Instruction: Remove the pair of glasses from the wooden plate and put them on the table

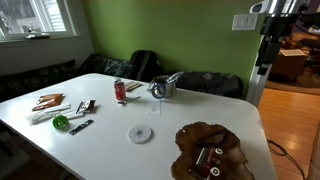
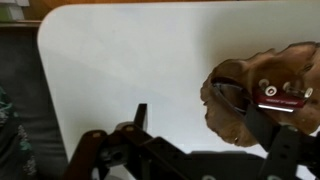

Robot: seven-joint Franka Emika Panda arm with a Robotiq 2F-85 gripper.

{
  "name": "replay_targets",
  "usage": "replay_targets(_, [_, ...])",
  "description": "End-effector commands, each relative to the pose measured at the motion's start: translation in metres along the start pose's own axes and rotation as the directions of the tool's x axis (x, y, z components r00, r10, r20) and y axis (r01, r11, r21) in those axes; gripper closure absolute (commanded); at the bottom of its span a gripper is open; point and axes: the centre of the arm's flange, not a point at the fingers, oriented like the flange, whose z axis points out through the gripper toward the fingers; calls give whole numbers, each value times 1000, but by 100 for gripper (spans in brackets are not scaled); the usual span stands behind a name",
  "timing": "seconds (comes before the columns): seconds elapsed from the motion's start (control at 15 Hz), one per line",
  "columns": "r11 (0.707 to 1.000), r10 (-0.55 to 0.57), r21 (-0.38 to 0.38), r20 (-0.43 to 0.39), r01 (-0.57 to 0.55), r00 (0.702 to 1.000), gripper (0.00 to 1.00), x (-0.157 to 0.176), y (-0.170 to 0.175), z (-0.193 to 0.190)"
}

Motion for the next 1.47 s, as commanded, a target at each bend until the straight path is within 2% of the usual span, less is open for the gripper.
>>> replay_targets(0.0, [983, -173, 73, 88, 167, 981, 0, 11, -64, 72])
replay_targets(0.07, [974, -219, 89, 123, 209, 968, 0, 15, -75, 83])
replay_targets(0.13, [988, -147, 53, 85, 143, 985, 0, 18, -54, 45])
replay_targets(0.27, [985, -167, 56, 110, 161, 980, 0, 22, -64, 56])
replay_targets(0.53, [989, -144, 48, 87, 141, 986, 0, 24, -54, 46])
replay_targets(0.6, [962, -260, 107, 92, 250, 961, 0, 26, -61, 54])
replay_targets(0.67, [947, -306, 136, 93, 292, 948, 0, 33, -69, 72])
replay_targets(0.8, [908, -404, 174, 115, 382, 908, 0, 47, -88, 104])
replay_targets(0.93, [870, -489, 173, 179, 462, 854, 0, 56, -119, 139])
replay_targets(1.2, [763, -647, 203, 250, 614, 721, 0, 69, -176, 189])
replay_targets(1.4, [667, -735, 160, 298, 727, 609, 0, 82, -189, 204])
